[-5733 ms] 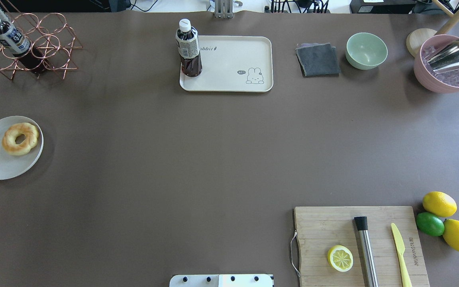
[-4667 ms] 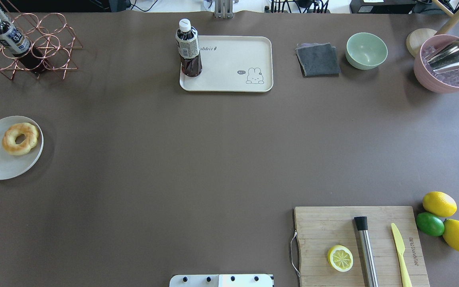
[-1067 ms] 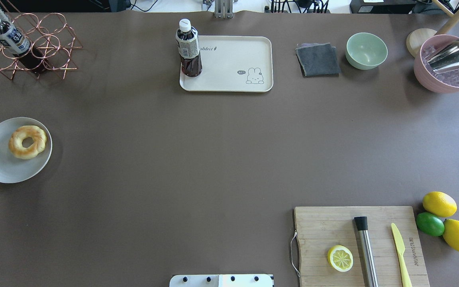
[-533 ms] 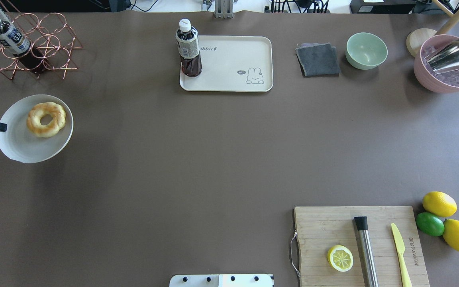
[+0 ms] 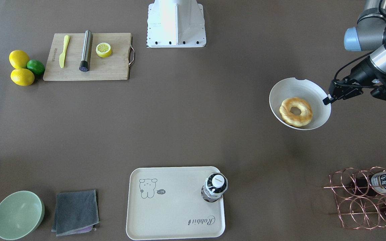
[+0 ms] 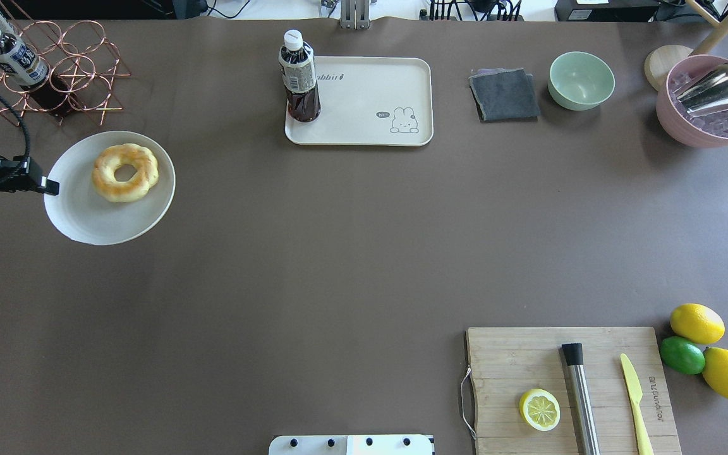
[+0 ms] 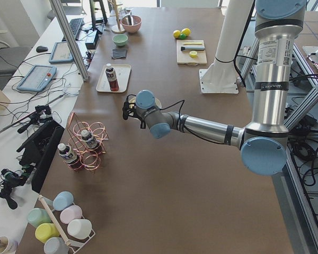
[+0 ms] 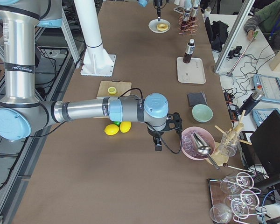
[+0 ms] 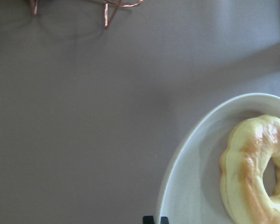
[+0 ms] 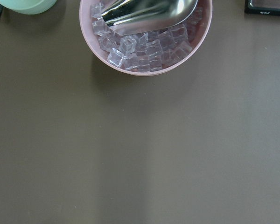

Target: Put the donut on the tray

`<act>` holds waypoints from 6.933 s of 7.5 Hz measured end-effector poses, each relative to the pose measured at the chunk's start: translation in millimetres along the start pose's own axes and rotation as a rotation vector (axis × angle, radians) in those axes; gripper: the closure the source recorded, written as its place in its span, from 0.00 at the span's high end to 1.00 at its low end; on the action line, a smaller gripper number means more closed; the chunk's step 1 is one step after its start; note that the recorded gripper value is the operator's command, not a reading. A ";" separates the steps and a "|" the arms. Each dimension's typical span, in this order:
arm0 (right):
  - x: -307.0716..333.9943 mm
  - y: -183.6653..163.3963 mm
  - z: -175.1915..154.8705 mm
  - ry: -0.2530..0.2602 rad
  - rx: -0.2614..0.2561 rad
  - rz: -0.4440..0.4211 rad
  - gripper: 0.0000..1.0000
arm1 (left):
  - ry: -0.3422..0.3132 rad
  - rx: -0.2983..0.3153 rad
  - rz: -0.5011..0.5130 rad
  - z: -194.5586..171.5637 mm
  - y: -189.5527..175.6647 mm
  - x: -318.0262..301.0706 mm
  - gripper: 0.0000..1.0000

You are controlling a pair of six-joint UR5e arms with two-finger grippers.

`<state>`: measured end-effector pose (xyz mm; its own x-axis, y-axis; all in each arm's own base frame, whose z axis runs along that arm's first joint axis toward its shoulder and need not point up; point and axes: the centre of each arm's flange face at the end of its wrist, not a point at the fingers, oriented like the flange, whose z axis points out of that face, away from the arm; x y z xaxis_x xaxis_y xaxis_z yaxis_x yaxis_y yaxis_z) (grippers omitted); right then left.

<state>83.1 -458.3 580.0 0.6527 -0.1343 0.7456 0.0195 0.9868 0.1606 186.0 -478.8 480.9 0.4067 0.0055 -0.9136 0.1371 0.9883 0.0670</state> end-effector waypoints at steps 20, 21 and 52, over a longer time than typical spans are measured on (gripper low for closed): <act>-461.5 13.0 116.3 -0.251 -0.011 0.317 0.43 | -0.013 0.023 -0.260 143.9 144.2 534.7 0.00; -465.5 17.0 120.1 -0.249 -0.017 0.310 0.34 | -0.013 0.025 -0.259 144.1 144.4 534.7 0.00; -625.2 -225.1 269.1 -0.136 0.292 0.918 1.00 | -0.065 -0.071 0.207 -63.1 12.9 193.1 0.98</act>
<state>-533.1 -620.8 251.7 0.2271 0.6492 0.7259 -0.6541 0.6539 -0.3802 209.3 -455.3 280.0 0.4771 0.2020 -0.8553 -0.0183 0.9753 0.2201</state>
